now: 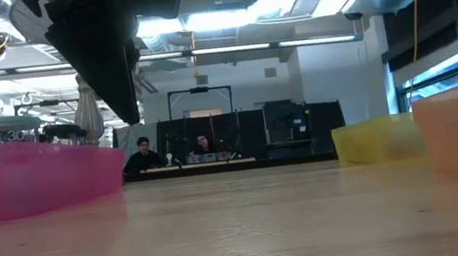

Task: Pick & Place Office items
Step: Put the red digital clock into the orange bin, then return to Home Position

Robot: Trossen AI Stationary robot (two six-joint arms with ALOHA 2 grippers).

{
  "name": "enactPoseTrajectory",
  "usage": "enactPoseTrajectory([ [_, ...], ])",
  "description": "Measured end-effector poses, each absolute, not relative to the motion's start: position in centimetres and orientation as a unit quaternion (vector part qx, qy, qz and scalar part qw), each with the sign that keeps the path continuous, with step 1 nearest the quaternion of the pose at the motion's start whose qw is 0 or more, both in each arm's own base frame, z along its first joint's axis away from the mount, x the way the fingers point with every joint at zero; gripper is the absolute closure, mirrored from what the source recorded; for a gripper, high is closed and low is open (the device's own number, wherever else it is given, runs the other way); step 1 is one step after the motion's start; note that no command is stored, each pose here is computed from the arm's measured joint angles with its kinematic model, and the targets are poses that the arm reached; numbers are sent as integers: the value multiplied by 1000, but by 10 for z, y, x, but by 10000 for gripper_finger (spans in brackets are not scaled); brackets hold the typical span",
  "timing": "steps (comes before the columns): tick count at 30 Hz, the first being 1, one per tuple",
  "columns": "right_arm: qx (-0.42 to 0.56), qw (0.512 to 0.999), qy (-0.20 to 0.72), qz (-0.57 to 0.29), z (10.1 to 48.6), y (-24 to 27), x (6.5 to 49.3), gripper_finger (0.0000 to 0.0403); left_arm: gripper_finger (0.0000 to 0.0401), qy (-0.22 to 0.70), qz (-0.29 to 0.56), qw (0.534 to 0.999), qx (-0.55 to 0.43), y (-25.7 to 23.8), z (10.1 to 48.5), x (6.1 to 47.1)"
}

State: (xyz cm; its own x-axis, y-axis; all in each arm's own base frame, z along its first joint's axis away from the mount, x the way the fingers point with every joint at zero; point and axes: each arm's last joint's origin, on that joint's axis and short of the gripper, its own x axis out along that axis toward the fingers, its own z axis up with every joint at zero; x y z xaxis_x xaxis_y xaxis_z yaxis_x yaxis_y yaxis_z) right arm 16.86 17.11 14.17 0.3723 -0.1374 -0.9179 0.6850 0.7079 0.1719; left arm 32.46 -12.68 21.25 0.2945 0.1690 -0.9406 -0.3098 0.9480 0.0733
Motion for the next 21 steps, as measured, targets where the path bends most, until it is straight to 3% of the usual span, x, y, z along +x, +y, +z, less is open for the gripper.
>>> enactPoseTrajectory([
  [11, 278, 778, 492, -276, 141, 163, 175, 222, 155, 560, 165, 811, -50, -126, 213, 326],
  [21, 291, 760, 518, -265, 140, 165, 175, 155, 155, 560, 165, 811, -49, -126, 213, 326],
])
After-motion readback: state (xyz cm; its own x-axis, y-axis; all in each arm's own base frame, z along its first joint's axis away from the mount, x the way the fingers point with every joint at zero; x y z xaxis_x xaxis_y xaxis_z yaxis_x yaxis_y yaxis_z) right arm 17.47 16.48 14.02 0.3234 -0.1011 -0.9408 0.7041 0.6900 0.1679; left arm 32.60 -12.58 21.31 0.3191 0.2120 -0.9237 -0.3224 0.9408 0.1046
